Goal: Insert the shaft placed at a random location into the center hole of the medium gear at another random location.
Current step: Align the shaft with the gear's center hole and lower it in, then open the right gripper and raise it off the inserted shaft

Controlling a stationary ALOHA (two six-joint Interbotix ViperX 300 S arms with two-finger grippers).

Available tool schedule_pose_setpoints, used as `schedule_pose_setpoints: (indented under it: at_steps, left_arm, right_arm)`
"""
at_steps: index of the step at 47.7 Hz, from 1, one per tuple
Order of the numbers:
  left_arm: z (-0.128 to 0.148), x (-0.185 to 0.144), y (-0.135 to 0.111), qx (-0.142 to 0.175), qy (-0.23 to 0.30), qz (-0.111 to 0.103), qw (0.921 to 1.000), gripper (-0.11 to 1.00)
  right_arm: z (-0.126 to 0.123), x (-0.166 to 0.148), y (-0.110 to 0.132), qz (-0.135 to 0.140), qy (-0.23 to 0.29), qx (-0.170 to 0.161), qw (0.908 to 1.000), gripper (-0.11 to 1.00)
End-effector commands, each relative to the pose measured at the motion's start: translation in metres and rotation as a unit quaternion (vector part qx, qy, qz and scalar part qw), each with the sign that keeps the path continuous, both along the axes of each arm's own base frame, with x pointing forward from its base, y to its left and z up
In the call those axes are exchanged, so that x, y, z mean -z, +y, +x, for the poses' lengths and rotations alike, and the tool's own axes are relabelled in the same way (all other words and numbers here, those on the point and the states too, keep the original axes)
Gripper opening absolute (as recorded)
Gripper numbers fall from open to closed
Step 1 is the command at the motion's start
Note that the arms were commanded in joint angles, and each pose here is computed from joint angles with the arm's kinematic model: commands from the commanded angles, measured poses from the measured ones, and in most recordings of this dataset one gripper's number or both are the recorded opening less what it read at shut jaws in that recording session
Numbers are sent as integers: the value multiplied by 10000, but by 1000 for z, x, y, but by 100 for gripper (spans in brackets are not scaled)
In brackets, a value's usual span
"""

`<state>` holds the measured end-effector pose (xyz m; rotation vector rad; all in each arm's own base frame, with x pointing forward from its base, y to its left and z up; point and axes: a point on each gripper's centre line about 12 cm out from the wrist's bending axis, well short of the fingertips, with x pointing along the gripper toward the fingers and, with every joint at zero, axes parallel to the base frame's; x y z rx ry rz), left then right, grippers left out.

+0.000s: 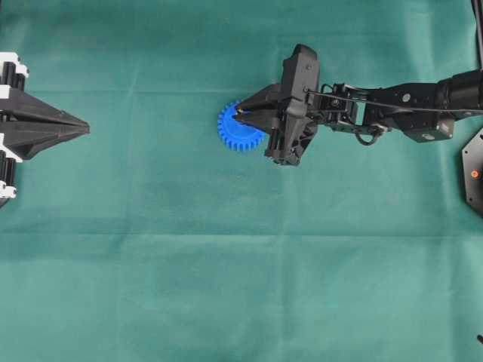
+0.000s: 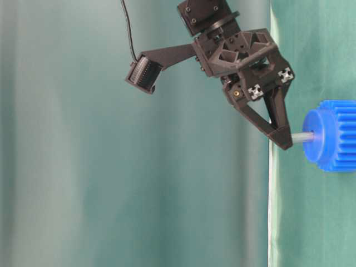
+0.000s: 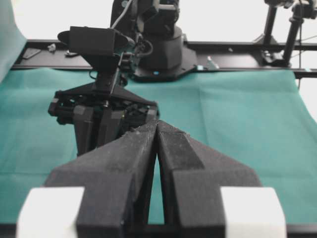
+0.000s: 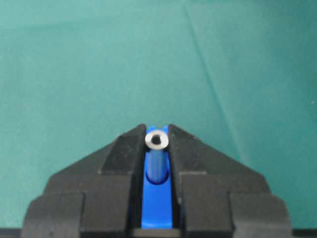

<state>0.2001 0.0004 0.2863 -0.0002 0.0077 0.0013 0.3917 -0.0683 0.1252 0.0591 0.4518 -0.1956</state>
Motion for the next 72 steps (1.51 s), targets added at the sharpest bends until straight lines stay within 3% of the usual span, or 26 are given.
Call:
schedule_pose_setpoints:
  at_steps: [1,27,67,69,72]
  left_arm:
    - [2,-8,0,-6,-115,0,9999,0]
    - [2,-8,0,-4,-107,15,9999,0]
    - [2,-7,0,-6,-92,-8,10000,0]
    - [2,-7,1,-14,-92,-7,10000,0]
    - [2,-7,0,-4,-84,0,10000,0]
  right_arm:
    - [4,-8,0,36,-194,30,9998,14]
    - [5,8,0,66,-5,32,10000,14]
    - [6,2,2,54,-112,12,9999,15]
    - [5,1,1,55,-112,20,9999,20]
    - [4,-1,2,53,-127,12,9999,37]
